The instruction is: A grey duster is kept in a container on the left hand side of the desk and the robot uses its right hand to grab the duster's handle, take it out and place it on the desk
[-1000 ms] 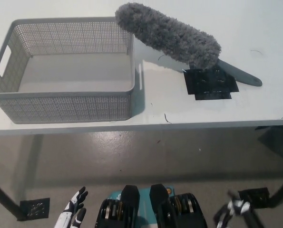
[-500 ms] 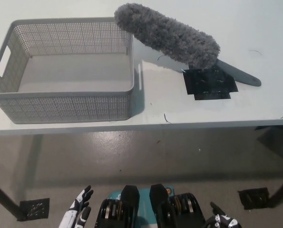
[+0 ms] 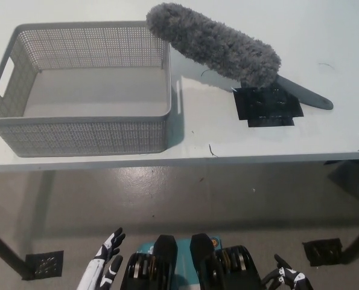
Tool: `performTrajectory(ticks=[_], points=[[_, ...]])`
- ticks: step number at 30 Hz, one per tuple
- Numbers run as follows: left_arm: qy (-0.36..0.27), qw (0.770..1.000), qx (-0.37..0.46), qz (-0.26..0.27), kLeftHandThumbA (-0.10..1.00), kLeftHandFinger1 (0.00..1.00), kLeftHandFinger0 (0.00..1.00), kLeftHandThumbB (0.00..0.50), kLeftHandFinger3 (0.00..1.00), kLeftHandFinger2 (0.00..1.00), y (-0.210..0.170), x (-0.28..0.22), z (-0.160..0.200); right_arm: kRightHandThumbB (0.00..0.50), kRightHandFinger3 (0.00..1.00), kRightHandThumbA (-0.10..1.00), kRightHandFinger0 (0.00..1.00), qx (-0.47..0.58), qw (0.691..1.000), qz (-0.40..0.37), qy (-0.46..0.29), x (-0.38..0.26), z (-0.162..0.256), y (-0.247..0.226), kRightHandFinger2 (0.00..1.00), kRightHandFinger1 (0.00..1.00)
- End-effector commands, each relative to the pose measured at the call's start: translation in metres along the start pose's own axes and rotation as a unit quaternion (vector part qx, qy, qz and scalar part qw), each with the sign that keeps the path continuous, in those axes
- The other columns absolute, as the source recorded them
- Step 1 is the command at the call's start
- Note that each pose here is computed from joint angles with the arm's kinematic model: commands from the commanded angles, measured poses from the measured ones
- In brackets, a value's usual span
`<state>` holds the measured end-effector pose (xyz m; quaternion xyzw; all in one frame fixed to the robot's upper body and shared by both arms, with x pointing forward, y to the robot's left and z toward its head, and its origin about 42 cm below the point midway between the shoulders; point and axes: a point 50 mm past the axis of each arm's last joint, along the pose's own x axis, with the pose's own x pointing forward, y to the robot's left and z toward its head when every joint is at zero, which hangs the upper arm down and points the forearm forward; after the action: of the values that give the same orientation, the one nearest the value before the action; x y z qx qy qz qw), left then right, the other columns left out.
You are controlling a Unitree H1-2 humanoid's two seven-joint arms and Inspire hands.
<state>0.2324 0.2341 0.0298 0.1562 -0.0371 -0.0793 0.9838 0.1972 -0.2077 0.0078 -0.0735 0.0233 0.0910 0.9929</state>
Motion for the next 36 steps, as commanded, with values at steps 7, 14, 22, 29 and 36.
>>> performTrajectory(ticks=[7, 14, 22, 29, 36], points=[[-0.038, 0.999, 0.005, 0.013, 0.96, 1.00, 1.00, 0.095, 1.00, 1.00, 0.006, 0.007, 0.010, 0.240, 1.00, 1.00, 1.00, -0.012, 0.998, -0.002, -0.055, 0.009, 0.013, -0.001, 1.00, 1.00], [-0.038, 0.999, 0.004, 0.015, 0.96, 1.00, 1.00, 0.115, 1.00, 1.00, 0.006, 0.007, 0.010, 0.235, 1.00, 1.00, 1.00, -0.024, 0.998, 0.001, -0.059, 0.010, 0.014, 0.000, 1.00, 1.00], [-0.039, 0.999, 0.007, 0.014, 0.96, 1.00, 1.00, 0.124, 1.00, 1.00, 0.006, 0.006, 0.011, 0.263, 1.00, 1.00, 1.00, -0.028, 0.998, 0.001, -0.061, 0.012, 0.015, 0.000, 1.00, 1.00], [-0.042, 0.999, 0.006, 0.016, 0.94, 1.00, 1.00, 0.121, 1.00, 1.00, 0.007, 0.009, 0.012, 0.250, 1.00, 1.00, 1.00, -0.042, 0.997, 0.005, -0.065, 0.017, 0.016, 0.000, 1.00, 1.00], [-0.046, 0.999, 0.006, 0.017, 0.94, 1.00, 1.00, 0.140, 1.00, 1.00, 0.008, 0.012, 0.013, 0.242, 1.00, 1.00, 1.00, -0.050, 0.996, 0.006, -0.072, 0.021, 0.019, -0.001, 1.00, 1.00]])
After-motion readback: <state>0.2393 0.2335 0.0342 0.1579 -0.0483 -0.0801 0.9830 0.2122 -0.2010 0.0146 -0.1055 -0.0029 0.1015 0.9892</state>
